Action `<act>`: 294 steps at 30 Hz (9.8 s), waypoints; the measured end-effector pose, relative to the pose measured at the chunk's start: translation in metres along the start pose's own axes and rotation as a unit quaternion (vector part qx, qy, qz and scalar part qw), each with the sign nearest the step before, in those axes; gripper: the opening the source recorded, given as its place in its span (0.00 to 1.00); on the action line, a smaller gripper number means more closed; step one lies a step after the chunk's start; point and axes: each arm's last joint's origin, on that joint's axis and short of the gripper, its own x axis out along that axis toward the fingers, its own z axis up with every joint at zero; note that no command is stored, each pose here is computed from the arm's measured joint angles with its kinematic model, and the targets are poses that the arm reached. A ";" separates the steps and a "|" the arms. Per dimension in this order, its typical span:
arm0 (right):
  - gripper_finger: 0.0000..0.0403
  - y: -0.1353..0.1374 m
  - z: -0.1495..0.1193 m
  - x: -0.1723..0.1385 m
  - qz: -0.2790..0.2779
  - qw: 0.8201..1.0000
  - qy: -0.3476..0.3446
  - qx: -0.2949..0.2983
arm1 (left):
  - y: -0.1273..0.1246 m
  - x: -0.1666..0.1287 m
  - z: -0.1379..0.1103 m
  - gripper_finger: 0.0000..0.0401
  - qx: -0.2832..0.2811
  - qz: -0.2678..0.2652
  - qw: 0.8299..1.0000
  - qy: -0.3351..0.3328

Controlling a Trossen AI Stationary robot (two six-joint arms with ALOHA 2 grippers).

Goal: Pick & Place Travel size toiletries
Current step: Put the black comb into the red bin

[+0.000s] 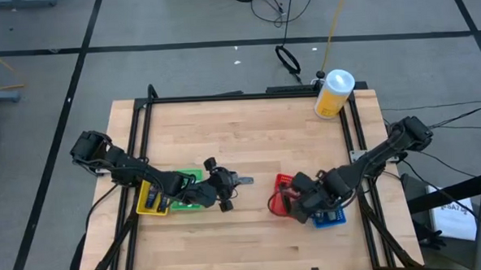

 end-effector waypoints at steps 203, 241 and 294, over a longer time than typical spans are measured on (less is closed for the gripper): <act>0.17 -0.019 -0.022 0.063 0.140 0.937 -0.199 0.251 | 0.064 0.083 -0.022 0.05 0.013 0.010 0.991 0.131; 0.46 -0.072 0.123 0.093 0.232 0.945 -0.202 -0.113 | 0.014 0.064 -0.035 0.05 0.034 -0.272 0.943 0.189; 0.02 -0.091 0.133 0.092 0.139 0.974 -0.161 -0.072 | 0.001 0.111 -0.072 0.02 -0.123 -0.068 0.982 0.124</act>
